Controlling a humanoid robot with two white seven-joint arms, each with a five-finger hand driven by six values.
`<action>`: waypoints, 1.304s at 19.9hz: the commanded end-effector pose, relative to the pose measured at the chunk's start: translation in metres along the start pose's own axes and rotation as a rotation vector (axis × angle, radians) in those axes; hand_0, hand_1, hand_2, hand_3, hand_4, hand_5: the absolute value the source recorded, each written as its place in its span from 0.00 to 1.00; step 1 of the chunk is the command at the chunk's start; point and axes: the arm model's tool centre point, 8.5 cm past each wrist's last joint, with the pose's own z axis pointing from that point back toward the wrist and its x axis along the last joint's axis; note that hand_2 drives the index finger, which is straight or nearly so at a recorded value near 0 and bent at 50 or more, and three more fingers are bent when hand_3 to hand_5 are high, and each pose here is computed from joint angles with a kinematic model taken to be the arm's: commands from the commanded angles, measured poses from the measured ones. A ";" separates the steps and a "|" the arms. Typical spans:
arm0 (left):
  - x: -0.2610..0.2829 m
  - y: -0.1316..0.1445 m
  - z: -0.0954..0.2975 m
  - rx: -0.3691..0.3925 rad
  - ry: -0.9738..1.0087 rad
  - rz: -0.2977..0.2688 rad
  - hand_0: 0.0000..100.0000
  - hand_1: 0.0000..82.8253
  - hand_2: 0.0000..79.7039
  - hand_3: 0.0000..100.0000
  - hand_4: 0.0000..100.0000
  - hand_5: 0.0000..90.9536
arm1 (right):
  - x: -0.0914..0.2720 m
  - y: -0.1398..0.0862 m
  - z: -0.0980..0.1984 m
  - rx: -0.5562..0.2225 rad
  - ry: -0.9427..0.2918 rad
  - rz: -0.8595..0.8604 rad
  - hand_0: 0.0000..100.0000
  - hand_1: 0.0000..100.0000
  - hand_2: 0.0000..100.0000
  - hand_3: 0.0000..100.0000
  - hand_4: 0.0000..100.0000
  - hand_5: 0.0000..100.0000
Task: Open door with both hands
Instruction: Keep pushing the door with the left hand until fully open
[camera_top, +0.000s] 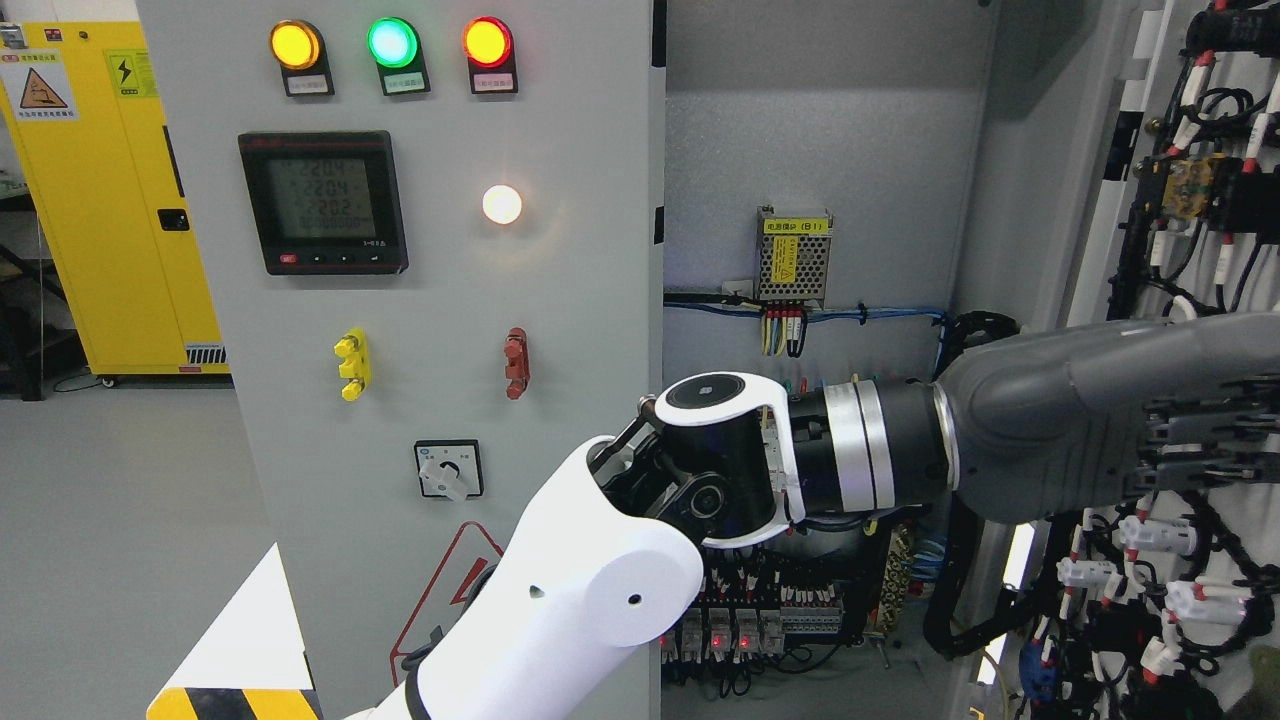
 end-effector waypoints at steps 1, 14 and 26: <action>-0.010 0.003 -0.013 -0.002 0.044 0.008 0.12 0.67 0.00 0.00 0.00 0.00 | 0.000 -0.002 0.000 -0.002 0.000 -0.001 0.00 0.50 0.04 0.00 0.00 0.00; 0.013 0.019 0.028 0.074 -0.087 0.037 0.12 0.67 0.00 0.00 0.00 0.00 | -0.001 -0.003 0.000 -0.005 0.002 -0.001 0.00 0.50 0.04 0.00 0.00 0.00; -0.063 0.013 0.158 0.385 -0.072 0.010 0.12 0.67 0.00 0.00 0.00 0.00 | 0.002 0.001 0.000 0.002 -0.014 0.005 0.00 0.50 0.04 0.00 0.00 0.00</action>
